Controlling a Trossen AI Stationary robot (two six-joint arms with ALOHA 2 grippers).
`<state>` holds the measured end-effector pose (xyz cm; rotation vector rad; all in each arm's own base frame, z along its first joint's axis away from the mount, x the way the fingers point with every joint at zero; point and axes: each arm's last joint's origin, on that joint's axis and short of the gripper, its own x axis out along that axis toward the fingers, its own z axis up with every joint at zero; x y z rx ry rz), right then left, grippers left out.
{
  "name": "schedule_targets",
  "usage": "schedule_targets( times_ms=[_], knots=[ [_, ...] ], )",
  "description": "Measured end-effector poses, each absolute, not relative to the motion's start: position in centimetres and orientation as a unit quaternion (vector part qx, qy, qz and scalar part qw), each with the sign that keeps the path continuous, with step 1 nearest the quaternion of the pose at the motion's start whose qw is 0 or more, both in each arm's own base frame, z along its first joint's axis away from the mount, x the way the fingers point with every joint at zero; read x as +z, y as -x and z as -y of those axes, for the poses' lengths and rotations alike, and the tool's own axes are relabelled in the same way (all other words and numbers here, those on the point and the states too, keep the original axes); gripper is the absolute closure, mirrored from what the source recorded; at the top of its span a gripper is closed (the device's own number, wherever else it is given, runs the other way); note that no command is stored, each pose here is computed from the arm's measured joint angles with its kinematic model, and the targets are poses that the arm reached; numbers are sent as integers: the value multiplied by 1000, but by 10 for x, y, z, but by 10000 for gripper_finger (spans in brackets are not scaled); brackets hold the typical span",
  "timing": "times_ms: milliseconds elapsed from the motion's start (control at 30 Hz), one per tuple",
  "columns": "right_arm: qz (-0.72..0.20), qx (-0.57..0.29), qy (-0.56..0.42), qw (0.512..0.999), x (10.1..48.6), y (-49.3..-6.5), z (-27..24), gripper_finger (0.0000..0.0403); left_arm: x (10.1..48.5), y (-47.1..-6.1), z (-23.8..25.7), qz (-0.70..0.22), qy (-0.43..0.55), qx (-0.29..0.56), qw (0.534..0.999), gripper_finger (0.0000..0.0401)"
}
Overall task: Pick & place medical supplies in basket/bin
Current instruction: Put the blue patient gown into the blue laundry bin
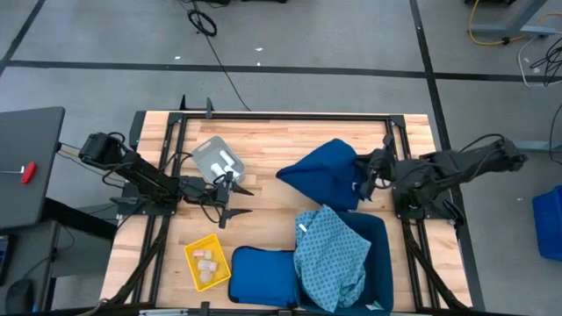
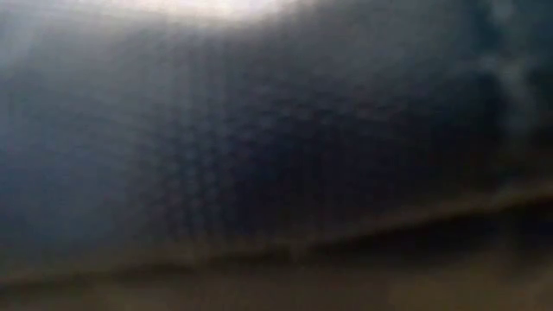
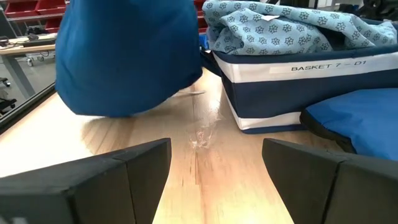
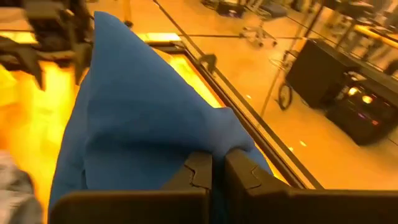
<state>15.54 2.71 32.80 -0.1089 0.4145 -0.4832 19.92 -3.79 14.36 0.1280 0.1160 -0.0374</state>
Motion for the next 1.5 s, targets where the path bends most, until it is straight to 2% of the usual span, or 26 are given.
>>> schedule_targets(
  times_ms=[333, 633, 800, 1033, 1267, 1500],
  knots=[
    [-199, -147, 53, 967, 387, -145, -47, 392, 144, -199, 38, -58, -63, -19, 996, 145],
    [-244, -99, 43, 964, 446, -148, -69, 392, 144, -199, 38, -58, -62, -19, 996, 145],
    [-282, -74, 26, 956, 463, -157, -85, 392, 144, -199, 38, -58, -62, -19, 996, 145],
    [-358, -31, -24, 933, 441, -184, -122, 392, 143, -199, 38, -60, -63, -19, 996, 145],
    [-427, -27, -73, 901, 409, -210, -164, 392, 143, -199, 38, -62, -64, -19, 996, 145],
    [-514, -35, -119, 849, 367, -236, -200, 392, 143, -199, 39, -62, -59, -37, 996, 145]
  ],
)
